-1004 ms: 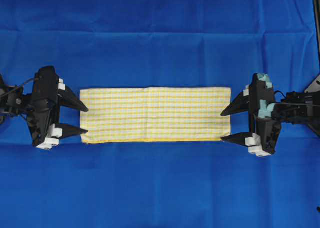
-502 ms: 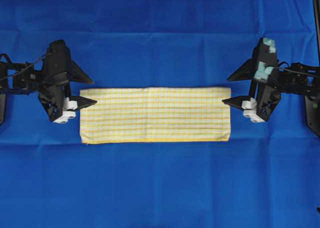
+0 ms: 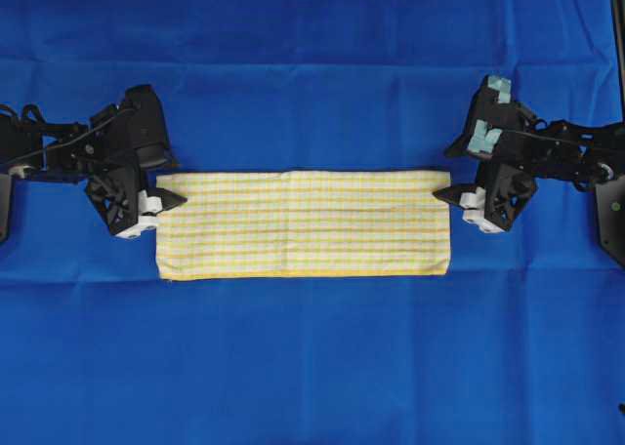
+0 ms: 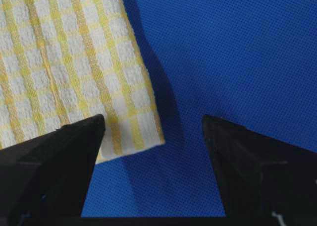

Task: Fold the yellow towel.
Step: 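Grasp the folded towel's left and right ends with both grippers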

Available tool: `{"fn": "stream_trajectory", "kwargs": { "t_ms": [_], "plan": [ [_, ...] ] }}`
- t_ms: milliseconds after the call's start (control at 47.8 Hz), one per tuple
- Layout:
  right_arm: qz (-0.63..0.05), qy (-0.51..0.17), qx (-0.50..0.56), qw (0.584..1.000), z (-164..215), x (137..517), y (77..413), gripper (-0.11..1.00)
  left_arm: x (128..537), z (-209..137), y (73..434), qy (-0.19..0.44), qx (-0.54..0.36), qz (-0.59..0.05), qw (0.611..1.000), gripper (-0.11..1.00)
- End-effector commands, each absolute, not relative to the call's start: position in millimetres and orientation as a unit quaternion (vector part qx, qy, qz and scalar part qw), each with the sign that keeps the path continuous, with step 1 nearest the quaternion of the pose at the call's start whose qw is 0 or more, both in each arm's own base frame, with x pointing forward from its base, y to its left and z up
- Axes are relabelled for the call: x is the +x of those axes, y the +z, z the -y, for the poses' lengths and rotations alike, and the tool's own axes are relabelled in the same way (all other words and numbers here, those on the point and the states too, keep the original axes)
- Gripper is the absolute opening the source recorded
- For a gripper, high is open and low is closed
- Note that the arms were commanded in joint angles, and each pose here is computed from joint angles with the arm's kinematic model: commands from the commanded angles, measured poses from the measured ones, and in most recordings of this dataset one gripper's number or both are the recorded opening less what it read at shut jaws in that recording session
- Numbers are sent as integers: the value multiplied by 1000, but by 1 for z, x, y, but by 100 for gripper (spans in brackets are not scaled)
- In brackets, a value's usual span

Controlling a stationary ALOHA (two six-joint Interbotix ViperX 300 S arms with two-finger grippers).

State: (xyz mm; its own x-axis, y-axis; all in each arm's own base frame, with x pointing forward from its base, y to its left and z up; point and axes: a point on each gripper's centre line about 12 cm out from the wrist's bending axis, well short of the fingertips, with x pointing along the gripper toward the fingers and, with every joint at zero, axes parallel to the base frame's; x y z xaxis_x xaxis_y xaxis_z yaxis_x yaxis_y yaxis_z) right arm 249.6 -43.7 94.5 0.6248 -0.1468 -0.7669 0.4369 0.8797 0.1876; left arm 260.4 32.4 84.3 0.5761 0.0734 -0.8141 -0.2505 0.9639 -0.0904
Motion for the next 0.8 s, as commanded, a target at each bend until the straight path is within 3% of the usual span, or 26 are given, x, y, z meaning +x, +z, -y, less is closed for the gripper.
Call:
{"fn": "stream_trajectory", "kwargs": {
  "t_ms": [0, 63, 126, 230, 314, 377, 628, 774],
  "plan": [
    [-390, -164, 178, 889, 45, 255, 100, 75, 263, -35, 87, 95, -102, -452, 881, 63],
    [-390, -163, 175, 889, 45, 255, 100, 68, 261, -35, 85, 96, -103, -461, 876, 60],
    [-393, -159, 169, 890, 45, 255, 100, 52, 259, -34, 84, 96, -104, -471, 870, 54],
    [-395, -154, 162, 891, 44, 255, 100, 20, 255, -33, 82, 95, -103, -496, 857, 31],
    [-400, -151, 161, 889, 44, 254, 99, 3, 254, -33, 81, 93, -101, -508, 850, 11],
    [-401, -151, 162, 889, 43, 254, 99, 2, 255, -33, 83, 93, -101, -509, 850, 3],
    [-392, -149, 166, 892, 43, 254, 105, 2, 264, -35, 101, 93, -101, -491, 860, 3],
    [-379, -141, 171, 899, 41, 253, 119, 2, 272, -36, 132, 90, -99, -476, 869, 3]
  ]
}}
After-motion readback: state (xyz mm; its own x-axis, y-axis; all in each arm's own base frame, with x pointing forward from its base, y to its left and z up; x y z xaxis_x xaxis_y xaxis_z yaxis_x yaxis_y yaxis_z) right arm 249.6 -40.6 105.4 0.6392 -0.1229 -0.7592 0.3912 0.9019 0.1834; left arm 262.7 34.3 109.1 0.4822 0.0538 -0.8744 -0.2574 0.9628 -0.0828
